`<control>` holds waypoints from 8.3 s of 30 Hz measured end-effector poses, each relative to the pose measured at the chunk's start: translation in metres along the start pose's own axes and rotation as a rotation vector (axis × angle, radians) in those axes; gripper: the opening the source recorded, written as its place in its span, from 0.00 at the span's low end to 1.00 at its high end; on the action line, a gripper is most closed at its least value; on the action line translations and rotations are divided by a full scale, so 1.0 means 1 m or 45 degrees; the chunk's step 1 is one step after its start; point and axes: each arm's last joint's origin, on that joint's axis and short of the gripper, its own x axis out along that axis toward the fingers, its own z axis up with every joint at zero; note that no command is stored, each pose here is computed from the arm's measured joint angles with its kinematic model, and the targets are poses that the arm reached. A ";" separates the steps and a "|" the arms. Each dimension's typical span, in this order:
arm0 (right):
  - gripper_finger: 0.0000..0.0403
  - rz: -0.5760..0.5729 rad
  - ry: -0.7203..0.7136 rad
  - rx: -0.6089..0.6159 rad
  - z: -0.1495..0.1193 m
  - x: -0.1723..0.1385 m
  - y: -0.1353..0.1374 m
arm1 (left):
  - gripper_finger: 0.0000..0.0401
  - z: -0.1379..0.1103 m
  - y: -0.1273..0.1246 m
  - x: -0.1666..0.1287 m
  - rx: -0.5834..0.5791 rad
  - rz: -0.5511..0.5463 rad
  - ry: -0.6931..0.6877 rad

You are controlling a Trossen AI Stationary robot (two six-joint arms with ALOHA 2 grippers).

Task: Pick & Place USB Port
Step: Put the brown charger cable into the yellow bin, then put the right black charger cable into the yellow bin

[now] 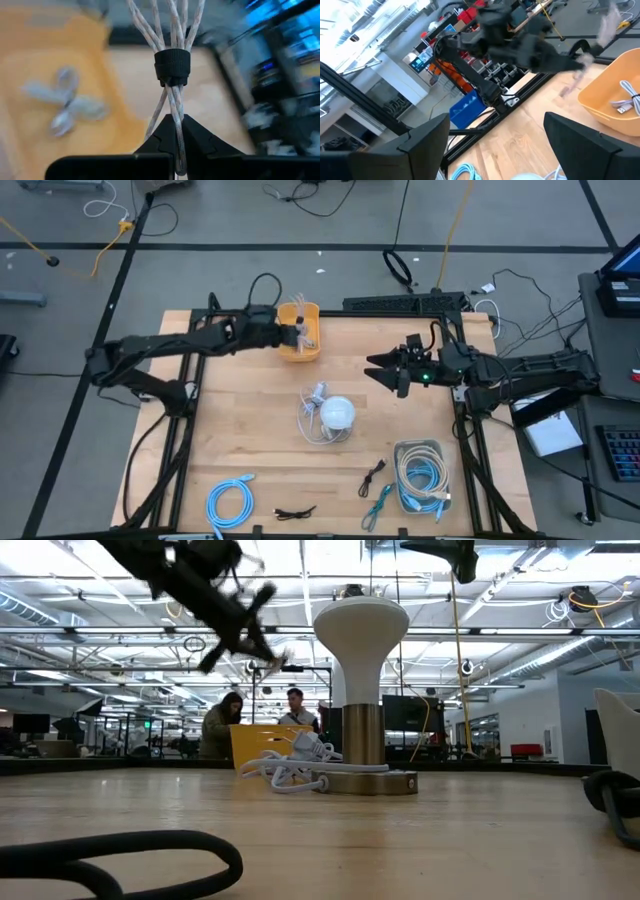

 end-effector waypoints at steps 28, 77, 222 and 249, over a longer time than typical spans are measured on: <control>0.78 0.050 -0.006 0.047 0.002 0.000 0.003 | 0.21 -0.002 0.071 0.058 -0.249 0.375 0.175; 0.78 -0.140 1.477 -0.325 -0.161 0.012 -0.016 | 0.23 -0.069 -0.078 -0.099 0.464 -0.540 0.414; 0.05 -0.103 0.841 -0.685 -0.104 0.103 0.061 | 0.01 -0.135 -0.119 -0.027 -0.226 -0.857 0.991; 0.05 -0.146 0.817 -0.791 -0.103 0.103 0.059 | 0.37 -0.134 -0.121 -0.029 -0.338 -0.840 1.065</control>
